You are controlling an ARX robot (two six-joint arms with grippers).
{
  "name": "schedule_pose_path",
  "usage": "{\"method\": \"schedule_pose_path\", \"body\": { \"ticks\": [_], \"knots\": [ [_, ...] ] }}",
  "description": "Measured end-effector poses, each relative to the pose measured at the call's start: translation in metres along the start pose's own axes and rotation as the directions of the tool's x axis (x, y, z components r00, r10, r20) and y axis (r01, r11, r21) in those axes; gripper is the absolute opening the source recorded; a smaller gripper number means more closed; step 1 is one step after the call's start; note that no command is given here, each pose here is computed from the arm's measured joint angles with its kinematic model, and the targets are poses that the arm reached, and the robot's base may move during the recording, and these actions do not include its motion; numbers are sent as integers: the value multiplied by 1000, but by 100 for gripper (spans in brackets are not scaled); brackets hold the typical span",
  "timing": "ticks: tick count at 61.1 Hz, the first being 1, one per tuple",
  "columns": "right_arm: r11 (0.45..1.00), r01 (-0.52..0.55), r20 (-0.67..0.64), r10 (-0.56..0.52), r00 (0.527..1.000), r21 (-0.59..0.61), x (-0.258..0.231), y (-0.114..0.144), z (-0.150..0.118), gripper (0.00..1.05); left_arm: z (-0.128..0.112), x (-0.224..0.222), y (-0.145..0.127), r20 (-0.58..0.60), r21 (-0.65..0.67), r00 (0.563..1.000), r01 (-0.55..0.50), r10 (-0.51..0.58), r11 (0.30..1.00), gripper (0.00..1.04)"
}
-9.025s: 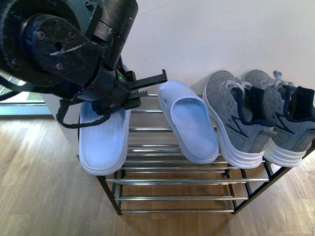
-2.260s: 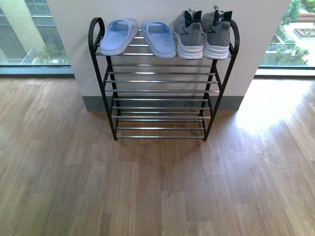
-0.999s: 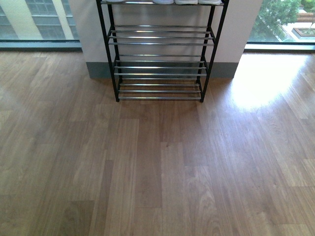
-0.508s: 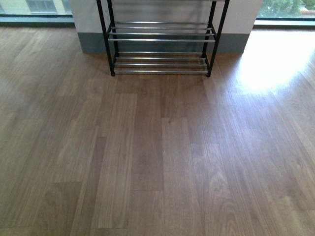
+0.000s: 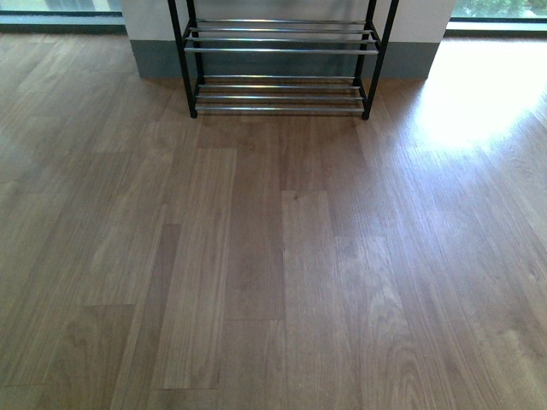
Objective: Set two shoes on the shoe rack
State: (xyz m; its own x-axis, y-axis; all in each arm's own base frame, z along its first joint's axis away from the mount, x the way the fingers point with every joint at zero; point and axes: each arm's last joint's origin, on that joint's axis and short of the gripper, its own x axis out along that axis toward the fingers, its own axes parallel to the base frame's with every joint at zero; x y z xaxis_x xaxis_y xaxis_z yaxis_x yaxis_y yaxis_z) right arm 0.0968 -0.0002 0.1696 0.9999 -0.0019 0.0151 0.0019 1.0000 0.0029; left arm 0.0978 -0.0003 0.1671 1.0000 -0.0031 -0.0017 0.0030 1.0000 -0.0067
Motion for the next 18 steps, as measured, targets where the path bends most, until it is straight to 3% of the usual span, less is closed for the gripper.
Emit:
{"method": "schedule_pose_path", "body": {
  "ticks": [18],
  "knots": [
    [1000, 0, 0, 0, 1000, 0, 0, 0, 0, 95, 0, 0, 0, 0, 0, 1000, 0, 0, 1000, 95]
  ]
}}
